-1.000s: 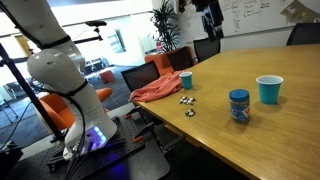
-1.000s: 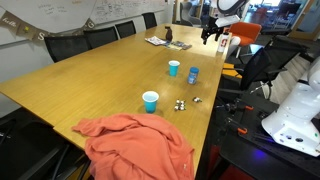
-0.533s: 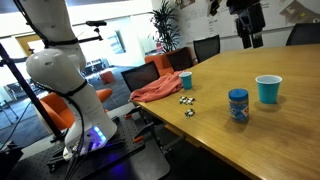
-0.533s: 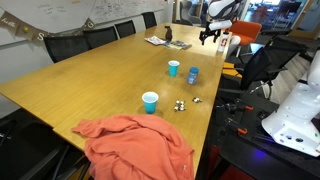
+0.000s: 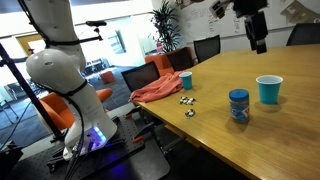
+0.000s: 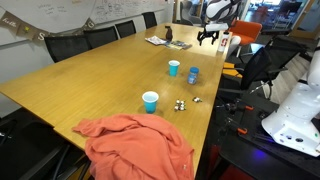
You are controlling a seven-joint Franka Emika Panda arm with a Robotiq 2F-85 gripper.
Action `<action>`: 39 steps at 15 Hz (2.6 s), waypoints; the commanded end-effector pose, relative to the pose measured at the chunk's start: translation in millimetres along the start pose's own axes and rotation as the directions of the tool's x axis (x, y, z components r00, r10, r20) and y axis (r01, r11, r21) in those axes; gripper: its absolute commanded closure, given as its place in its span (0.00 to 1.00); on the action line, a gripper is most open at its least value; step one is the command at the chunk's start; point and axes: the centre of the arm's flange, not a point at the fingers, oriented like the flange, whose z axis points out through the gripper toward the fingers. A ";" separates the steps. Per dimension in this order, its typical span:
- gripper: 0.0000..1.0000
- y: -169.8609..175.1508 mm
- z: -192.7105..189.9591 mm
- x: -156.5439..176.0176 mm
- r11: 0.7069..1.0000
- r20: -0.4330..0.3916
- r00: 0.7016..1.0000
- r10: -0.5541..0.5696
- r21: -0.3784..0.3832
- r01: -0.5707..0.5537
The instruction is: Move the blue cup to the left
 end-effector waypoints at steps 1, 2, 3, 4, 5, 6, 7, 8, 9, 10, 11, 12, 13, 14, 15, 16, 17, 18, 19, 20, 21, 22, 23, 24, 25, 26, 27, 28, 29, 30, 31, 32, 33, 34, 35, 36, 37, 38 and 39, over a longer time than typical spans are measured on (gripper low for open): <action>0.00 -19.3 44.4 46.5 0.979 0.025 0.985 0.173 0.105 -0.175; 0.00 -25.3 57.1 55.9 0.965 0.043 0.975 0.216 0.140 -0.220; 0.00 -31.4 69.4 62.8 0.949 0.071 0.964 0.258 0.170 -0.266; 0.00 -38.6 80.5 68.3 0.929 0.090 0.950 0.298 0.202 -0.310; 0.00 -47.9 90.4 72.1 0.908 0.113 0.937 0.330 0.235 -0.348; 0.00 -56.2 97.9 75.2 0.885 0.132 0.924 0.358 0.268 -0.381; 0.00 -65.7 105.4 78.4 0.864 0.144 0.913 0.382 0.295 -0.408; 0.00 -74.4 111.0 81.5 0.850 0.151 0.907 0.394 0.314 -0.422; 0.00 -83.3 117.2 84.3 0.841 0.152 0.902 0.404 0.325 -0.432; 0.00 -91.3 121.7 86.7 0.837 0.152 0.900 0.408 0.331 -0.435; 0.00 -99.2 126.0 87.6 0.839 0.154 0.900 0.409 0.325 -0.437; 0.00 -106.5 129.3 87.6 0.846 0.158 0.902 0.403 0.311 -0.432; 0.00 -113.6 132.1 87.2 0.853 0.161 0.904 0.397 0.299 -0.428; 0.00 -120.5 134.6 86.6 0.861 0.162 0.907 0.390 0.284 -0.421; 0.00 -126.1 137.7 86.1 0.869 0.159 0.911 0.381 0.275 -0.412; 0.00 -131.2 140.4 85.2 0.878 0.152 0.915 0.375 0.258 -0.403; 0.00 -134.6 143.2 84.4 0.887 0.150 0.919 0.364 0.243 -0.391; 0.00 -137.8 146.9 82.7 0.894 0.150 0.921 0.360 0.227 -0.386; 0.00 -140.9 150.2 80.8 0.899 0.154 0.923 0.353 0.217 -0.380; 0.00 -143.6 153.6 77.6 0.905 0.159 0.925 0.344 0.205 -0.372; 0.00 -146.1 157.3 75.0 0.910 0.167 0.928 0.334 0.199 -0.364; 0.00 -148.3 161.2 72.0 0.912 0.173 0.928 0.329 0.196 -0.360; 0.00 -149.8 165.4 69.5 0.915 0.177 0.929 0.324 0.192 -0.355; 0.00 -151.2 169.9 67.3 0.916 0.178 0.930 0.321 0.190 -0.352; 0.00 -151.3 173.9 67.2 0.917 0.177 0.931 0.319 0.189 -0.350; 0.00 -150.8 178.4 67.9 0.916 0.179 0.930 0.322 0.189 -0.354; 0.00 -150.3 182.4 68.6 0.915 0.181 0.928 0.324 0.189 -0.356; 0.00 -149.5 186.0 70.0 0.913 0.181 0.927 0.329 0.189 -0.361; 0.00 -148.7 188.9 71.3 0.911 0.184 0.925 0.332 0.190 -0.365; 0.25 -148.0 191.0 72.7 0.911 0.185 0.925 0.332 0.192 -0.365; 0.26 -147.3 192.7 74.0 0.912 0.183 0.926 0.331 0.191 -0.364; 0.32 -147.0 194.0 75.3 0.911 0.181 0.926 0.332 0.194 -0.365; 0.42 -146.8 194.5 76.4 0.909 0.180 0.925 0.335 0.196 -0.367; 0.49 -146.8 194.7 77.7 0.907 0.181 0.923 0.339 0.199 -0.372; 0.58 -146.8 194.8 78.8 0.906 0.180 0.923 0.340 0.202 -0.373; 0.64 -147.7 194.3 79.8 0.905 0.179 0.923 0.340 0.206 -0.373; 0.73 -148.7 193.7 80.3 0.904 0.178 0.924 0.339 0.209 -0.372; 0.80 -150.6 192.4 80.6 0.904 0.176 0.925 0.337 0.213 -0.370; 0.88 -153.0 190.8 80.4 0.905 0.174 0.926 0.334 0.217 -0.367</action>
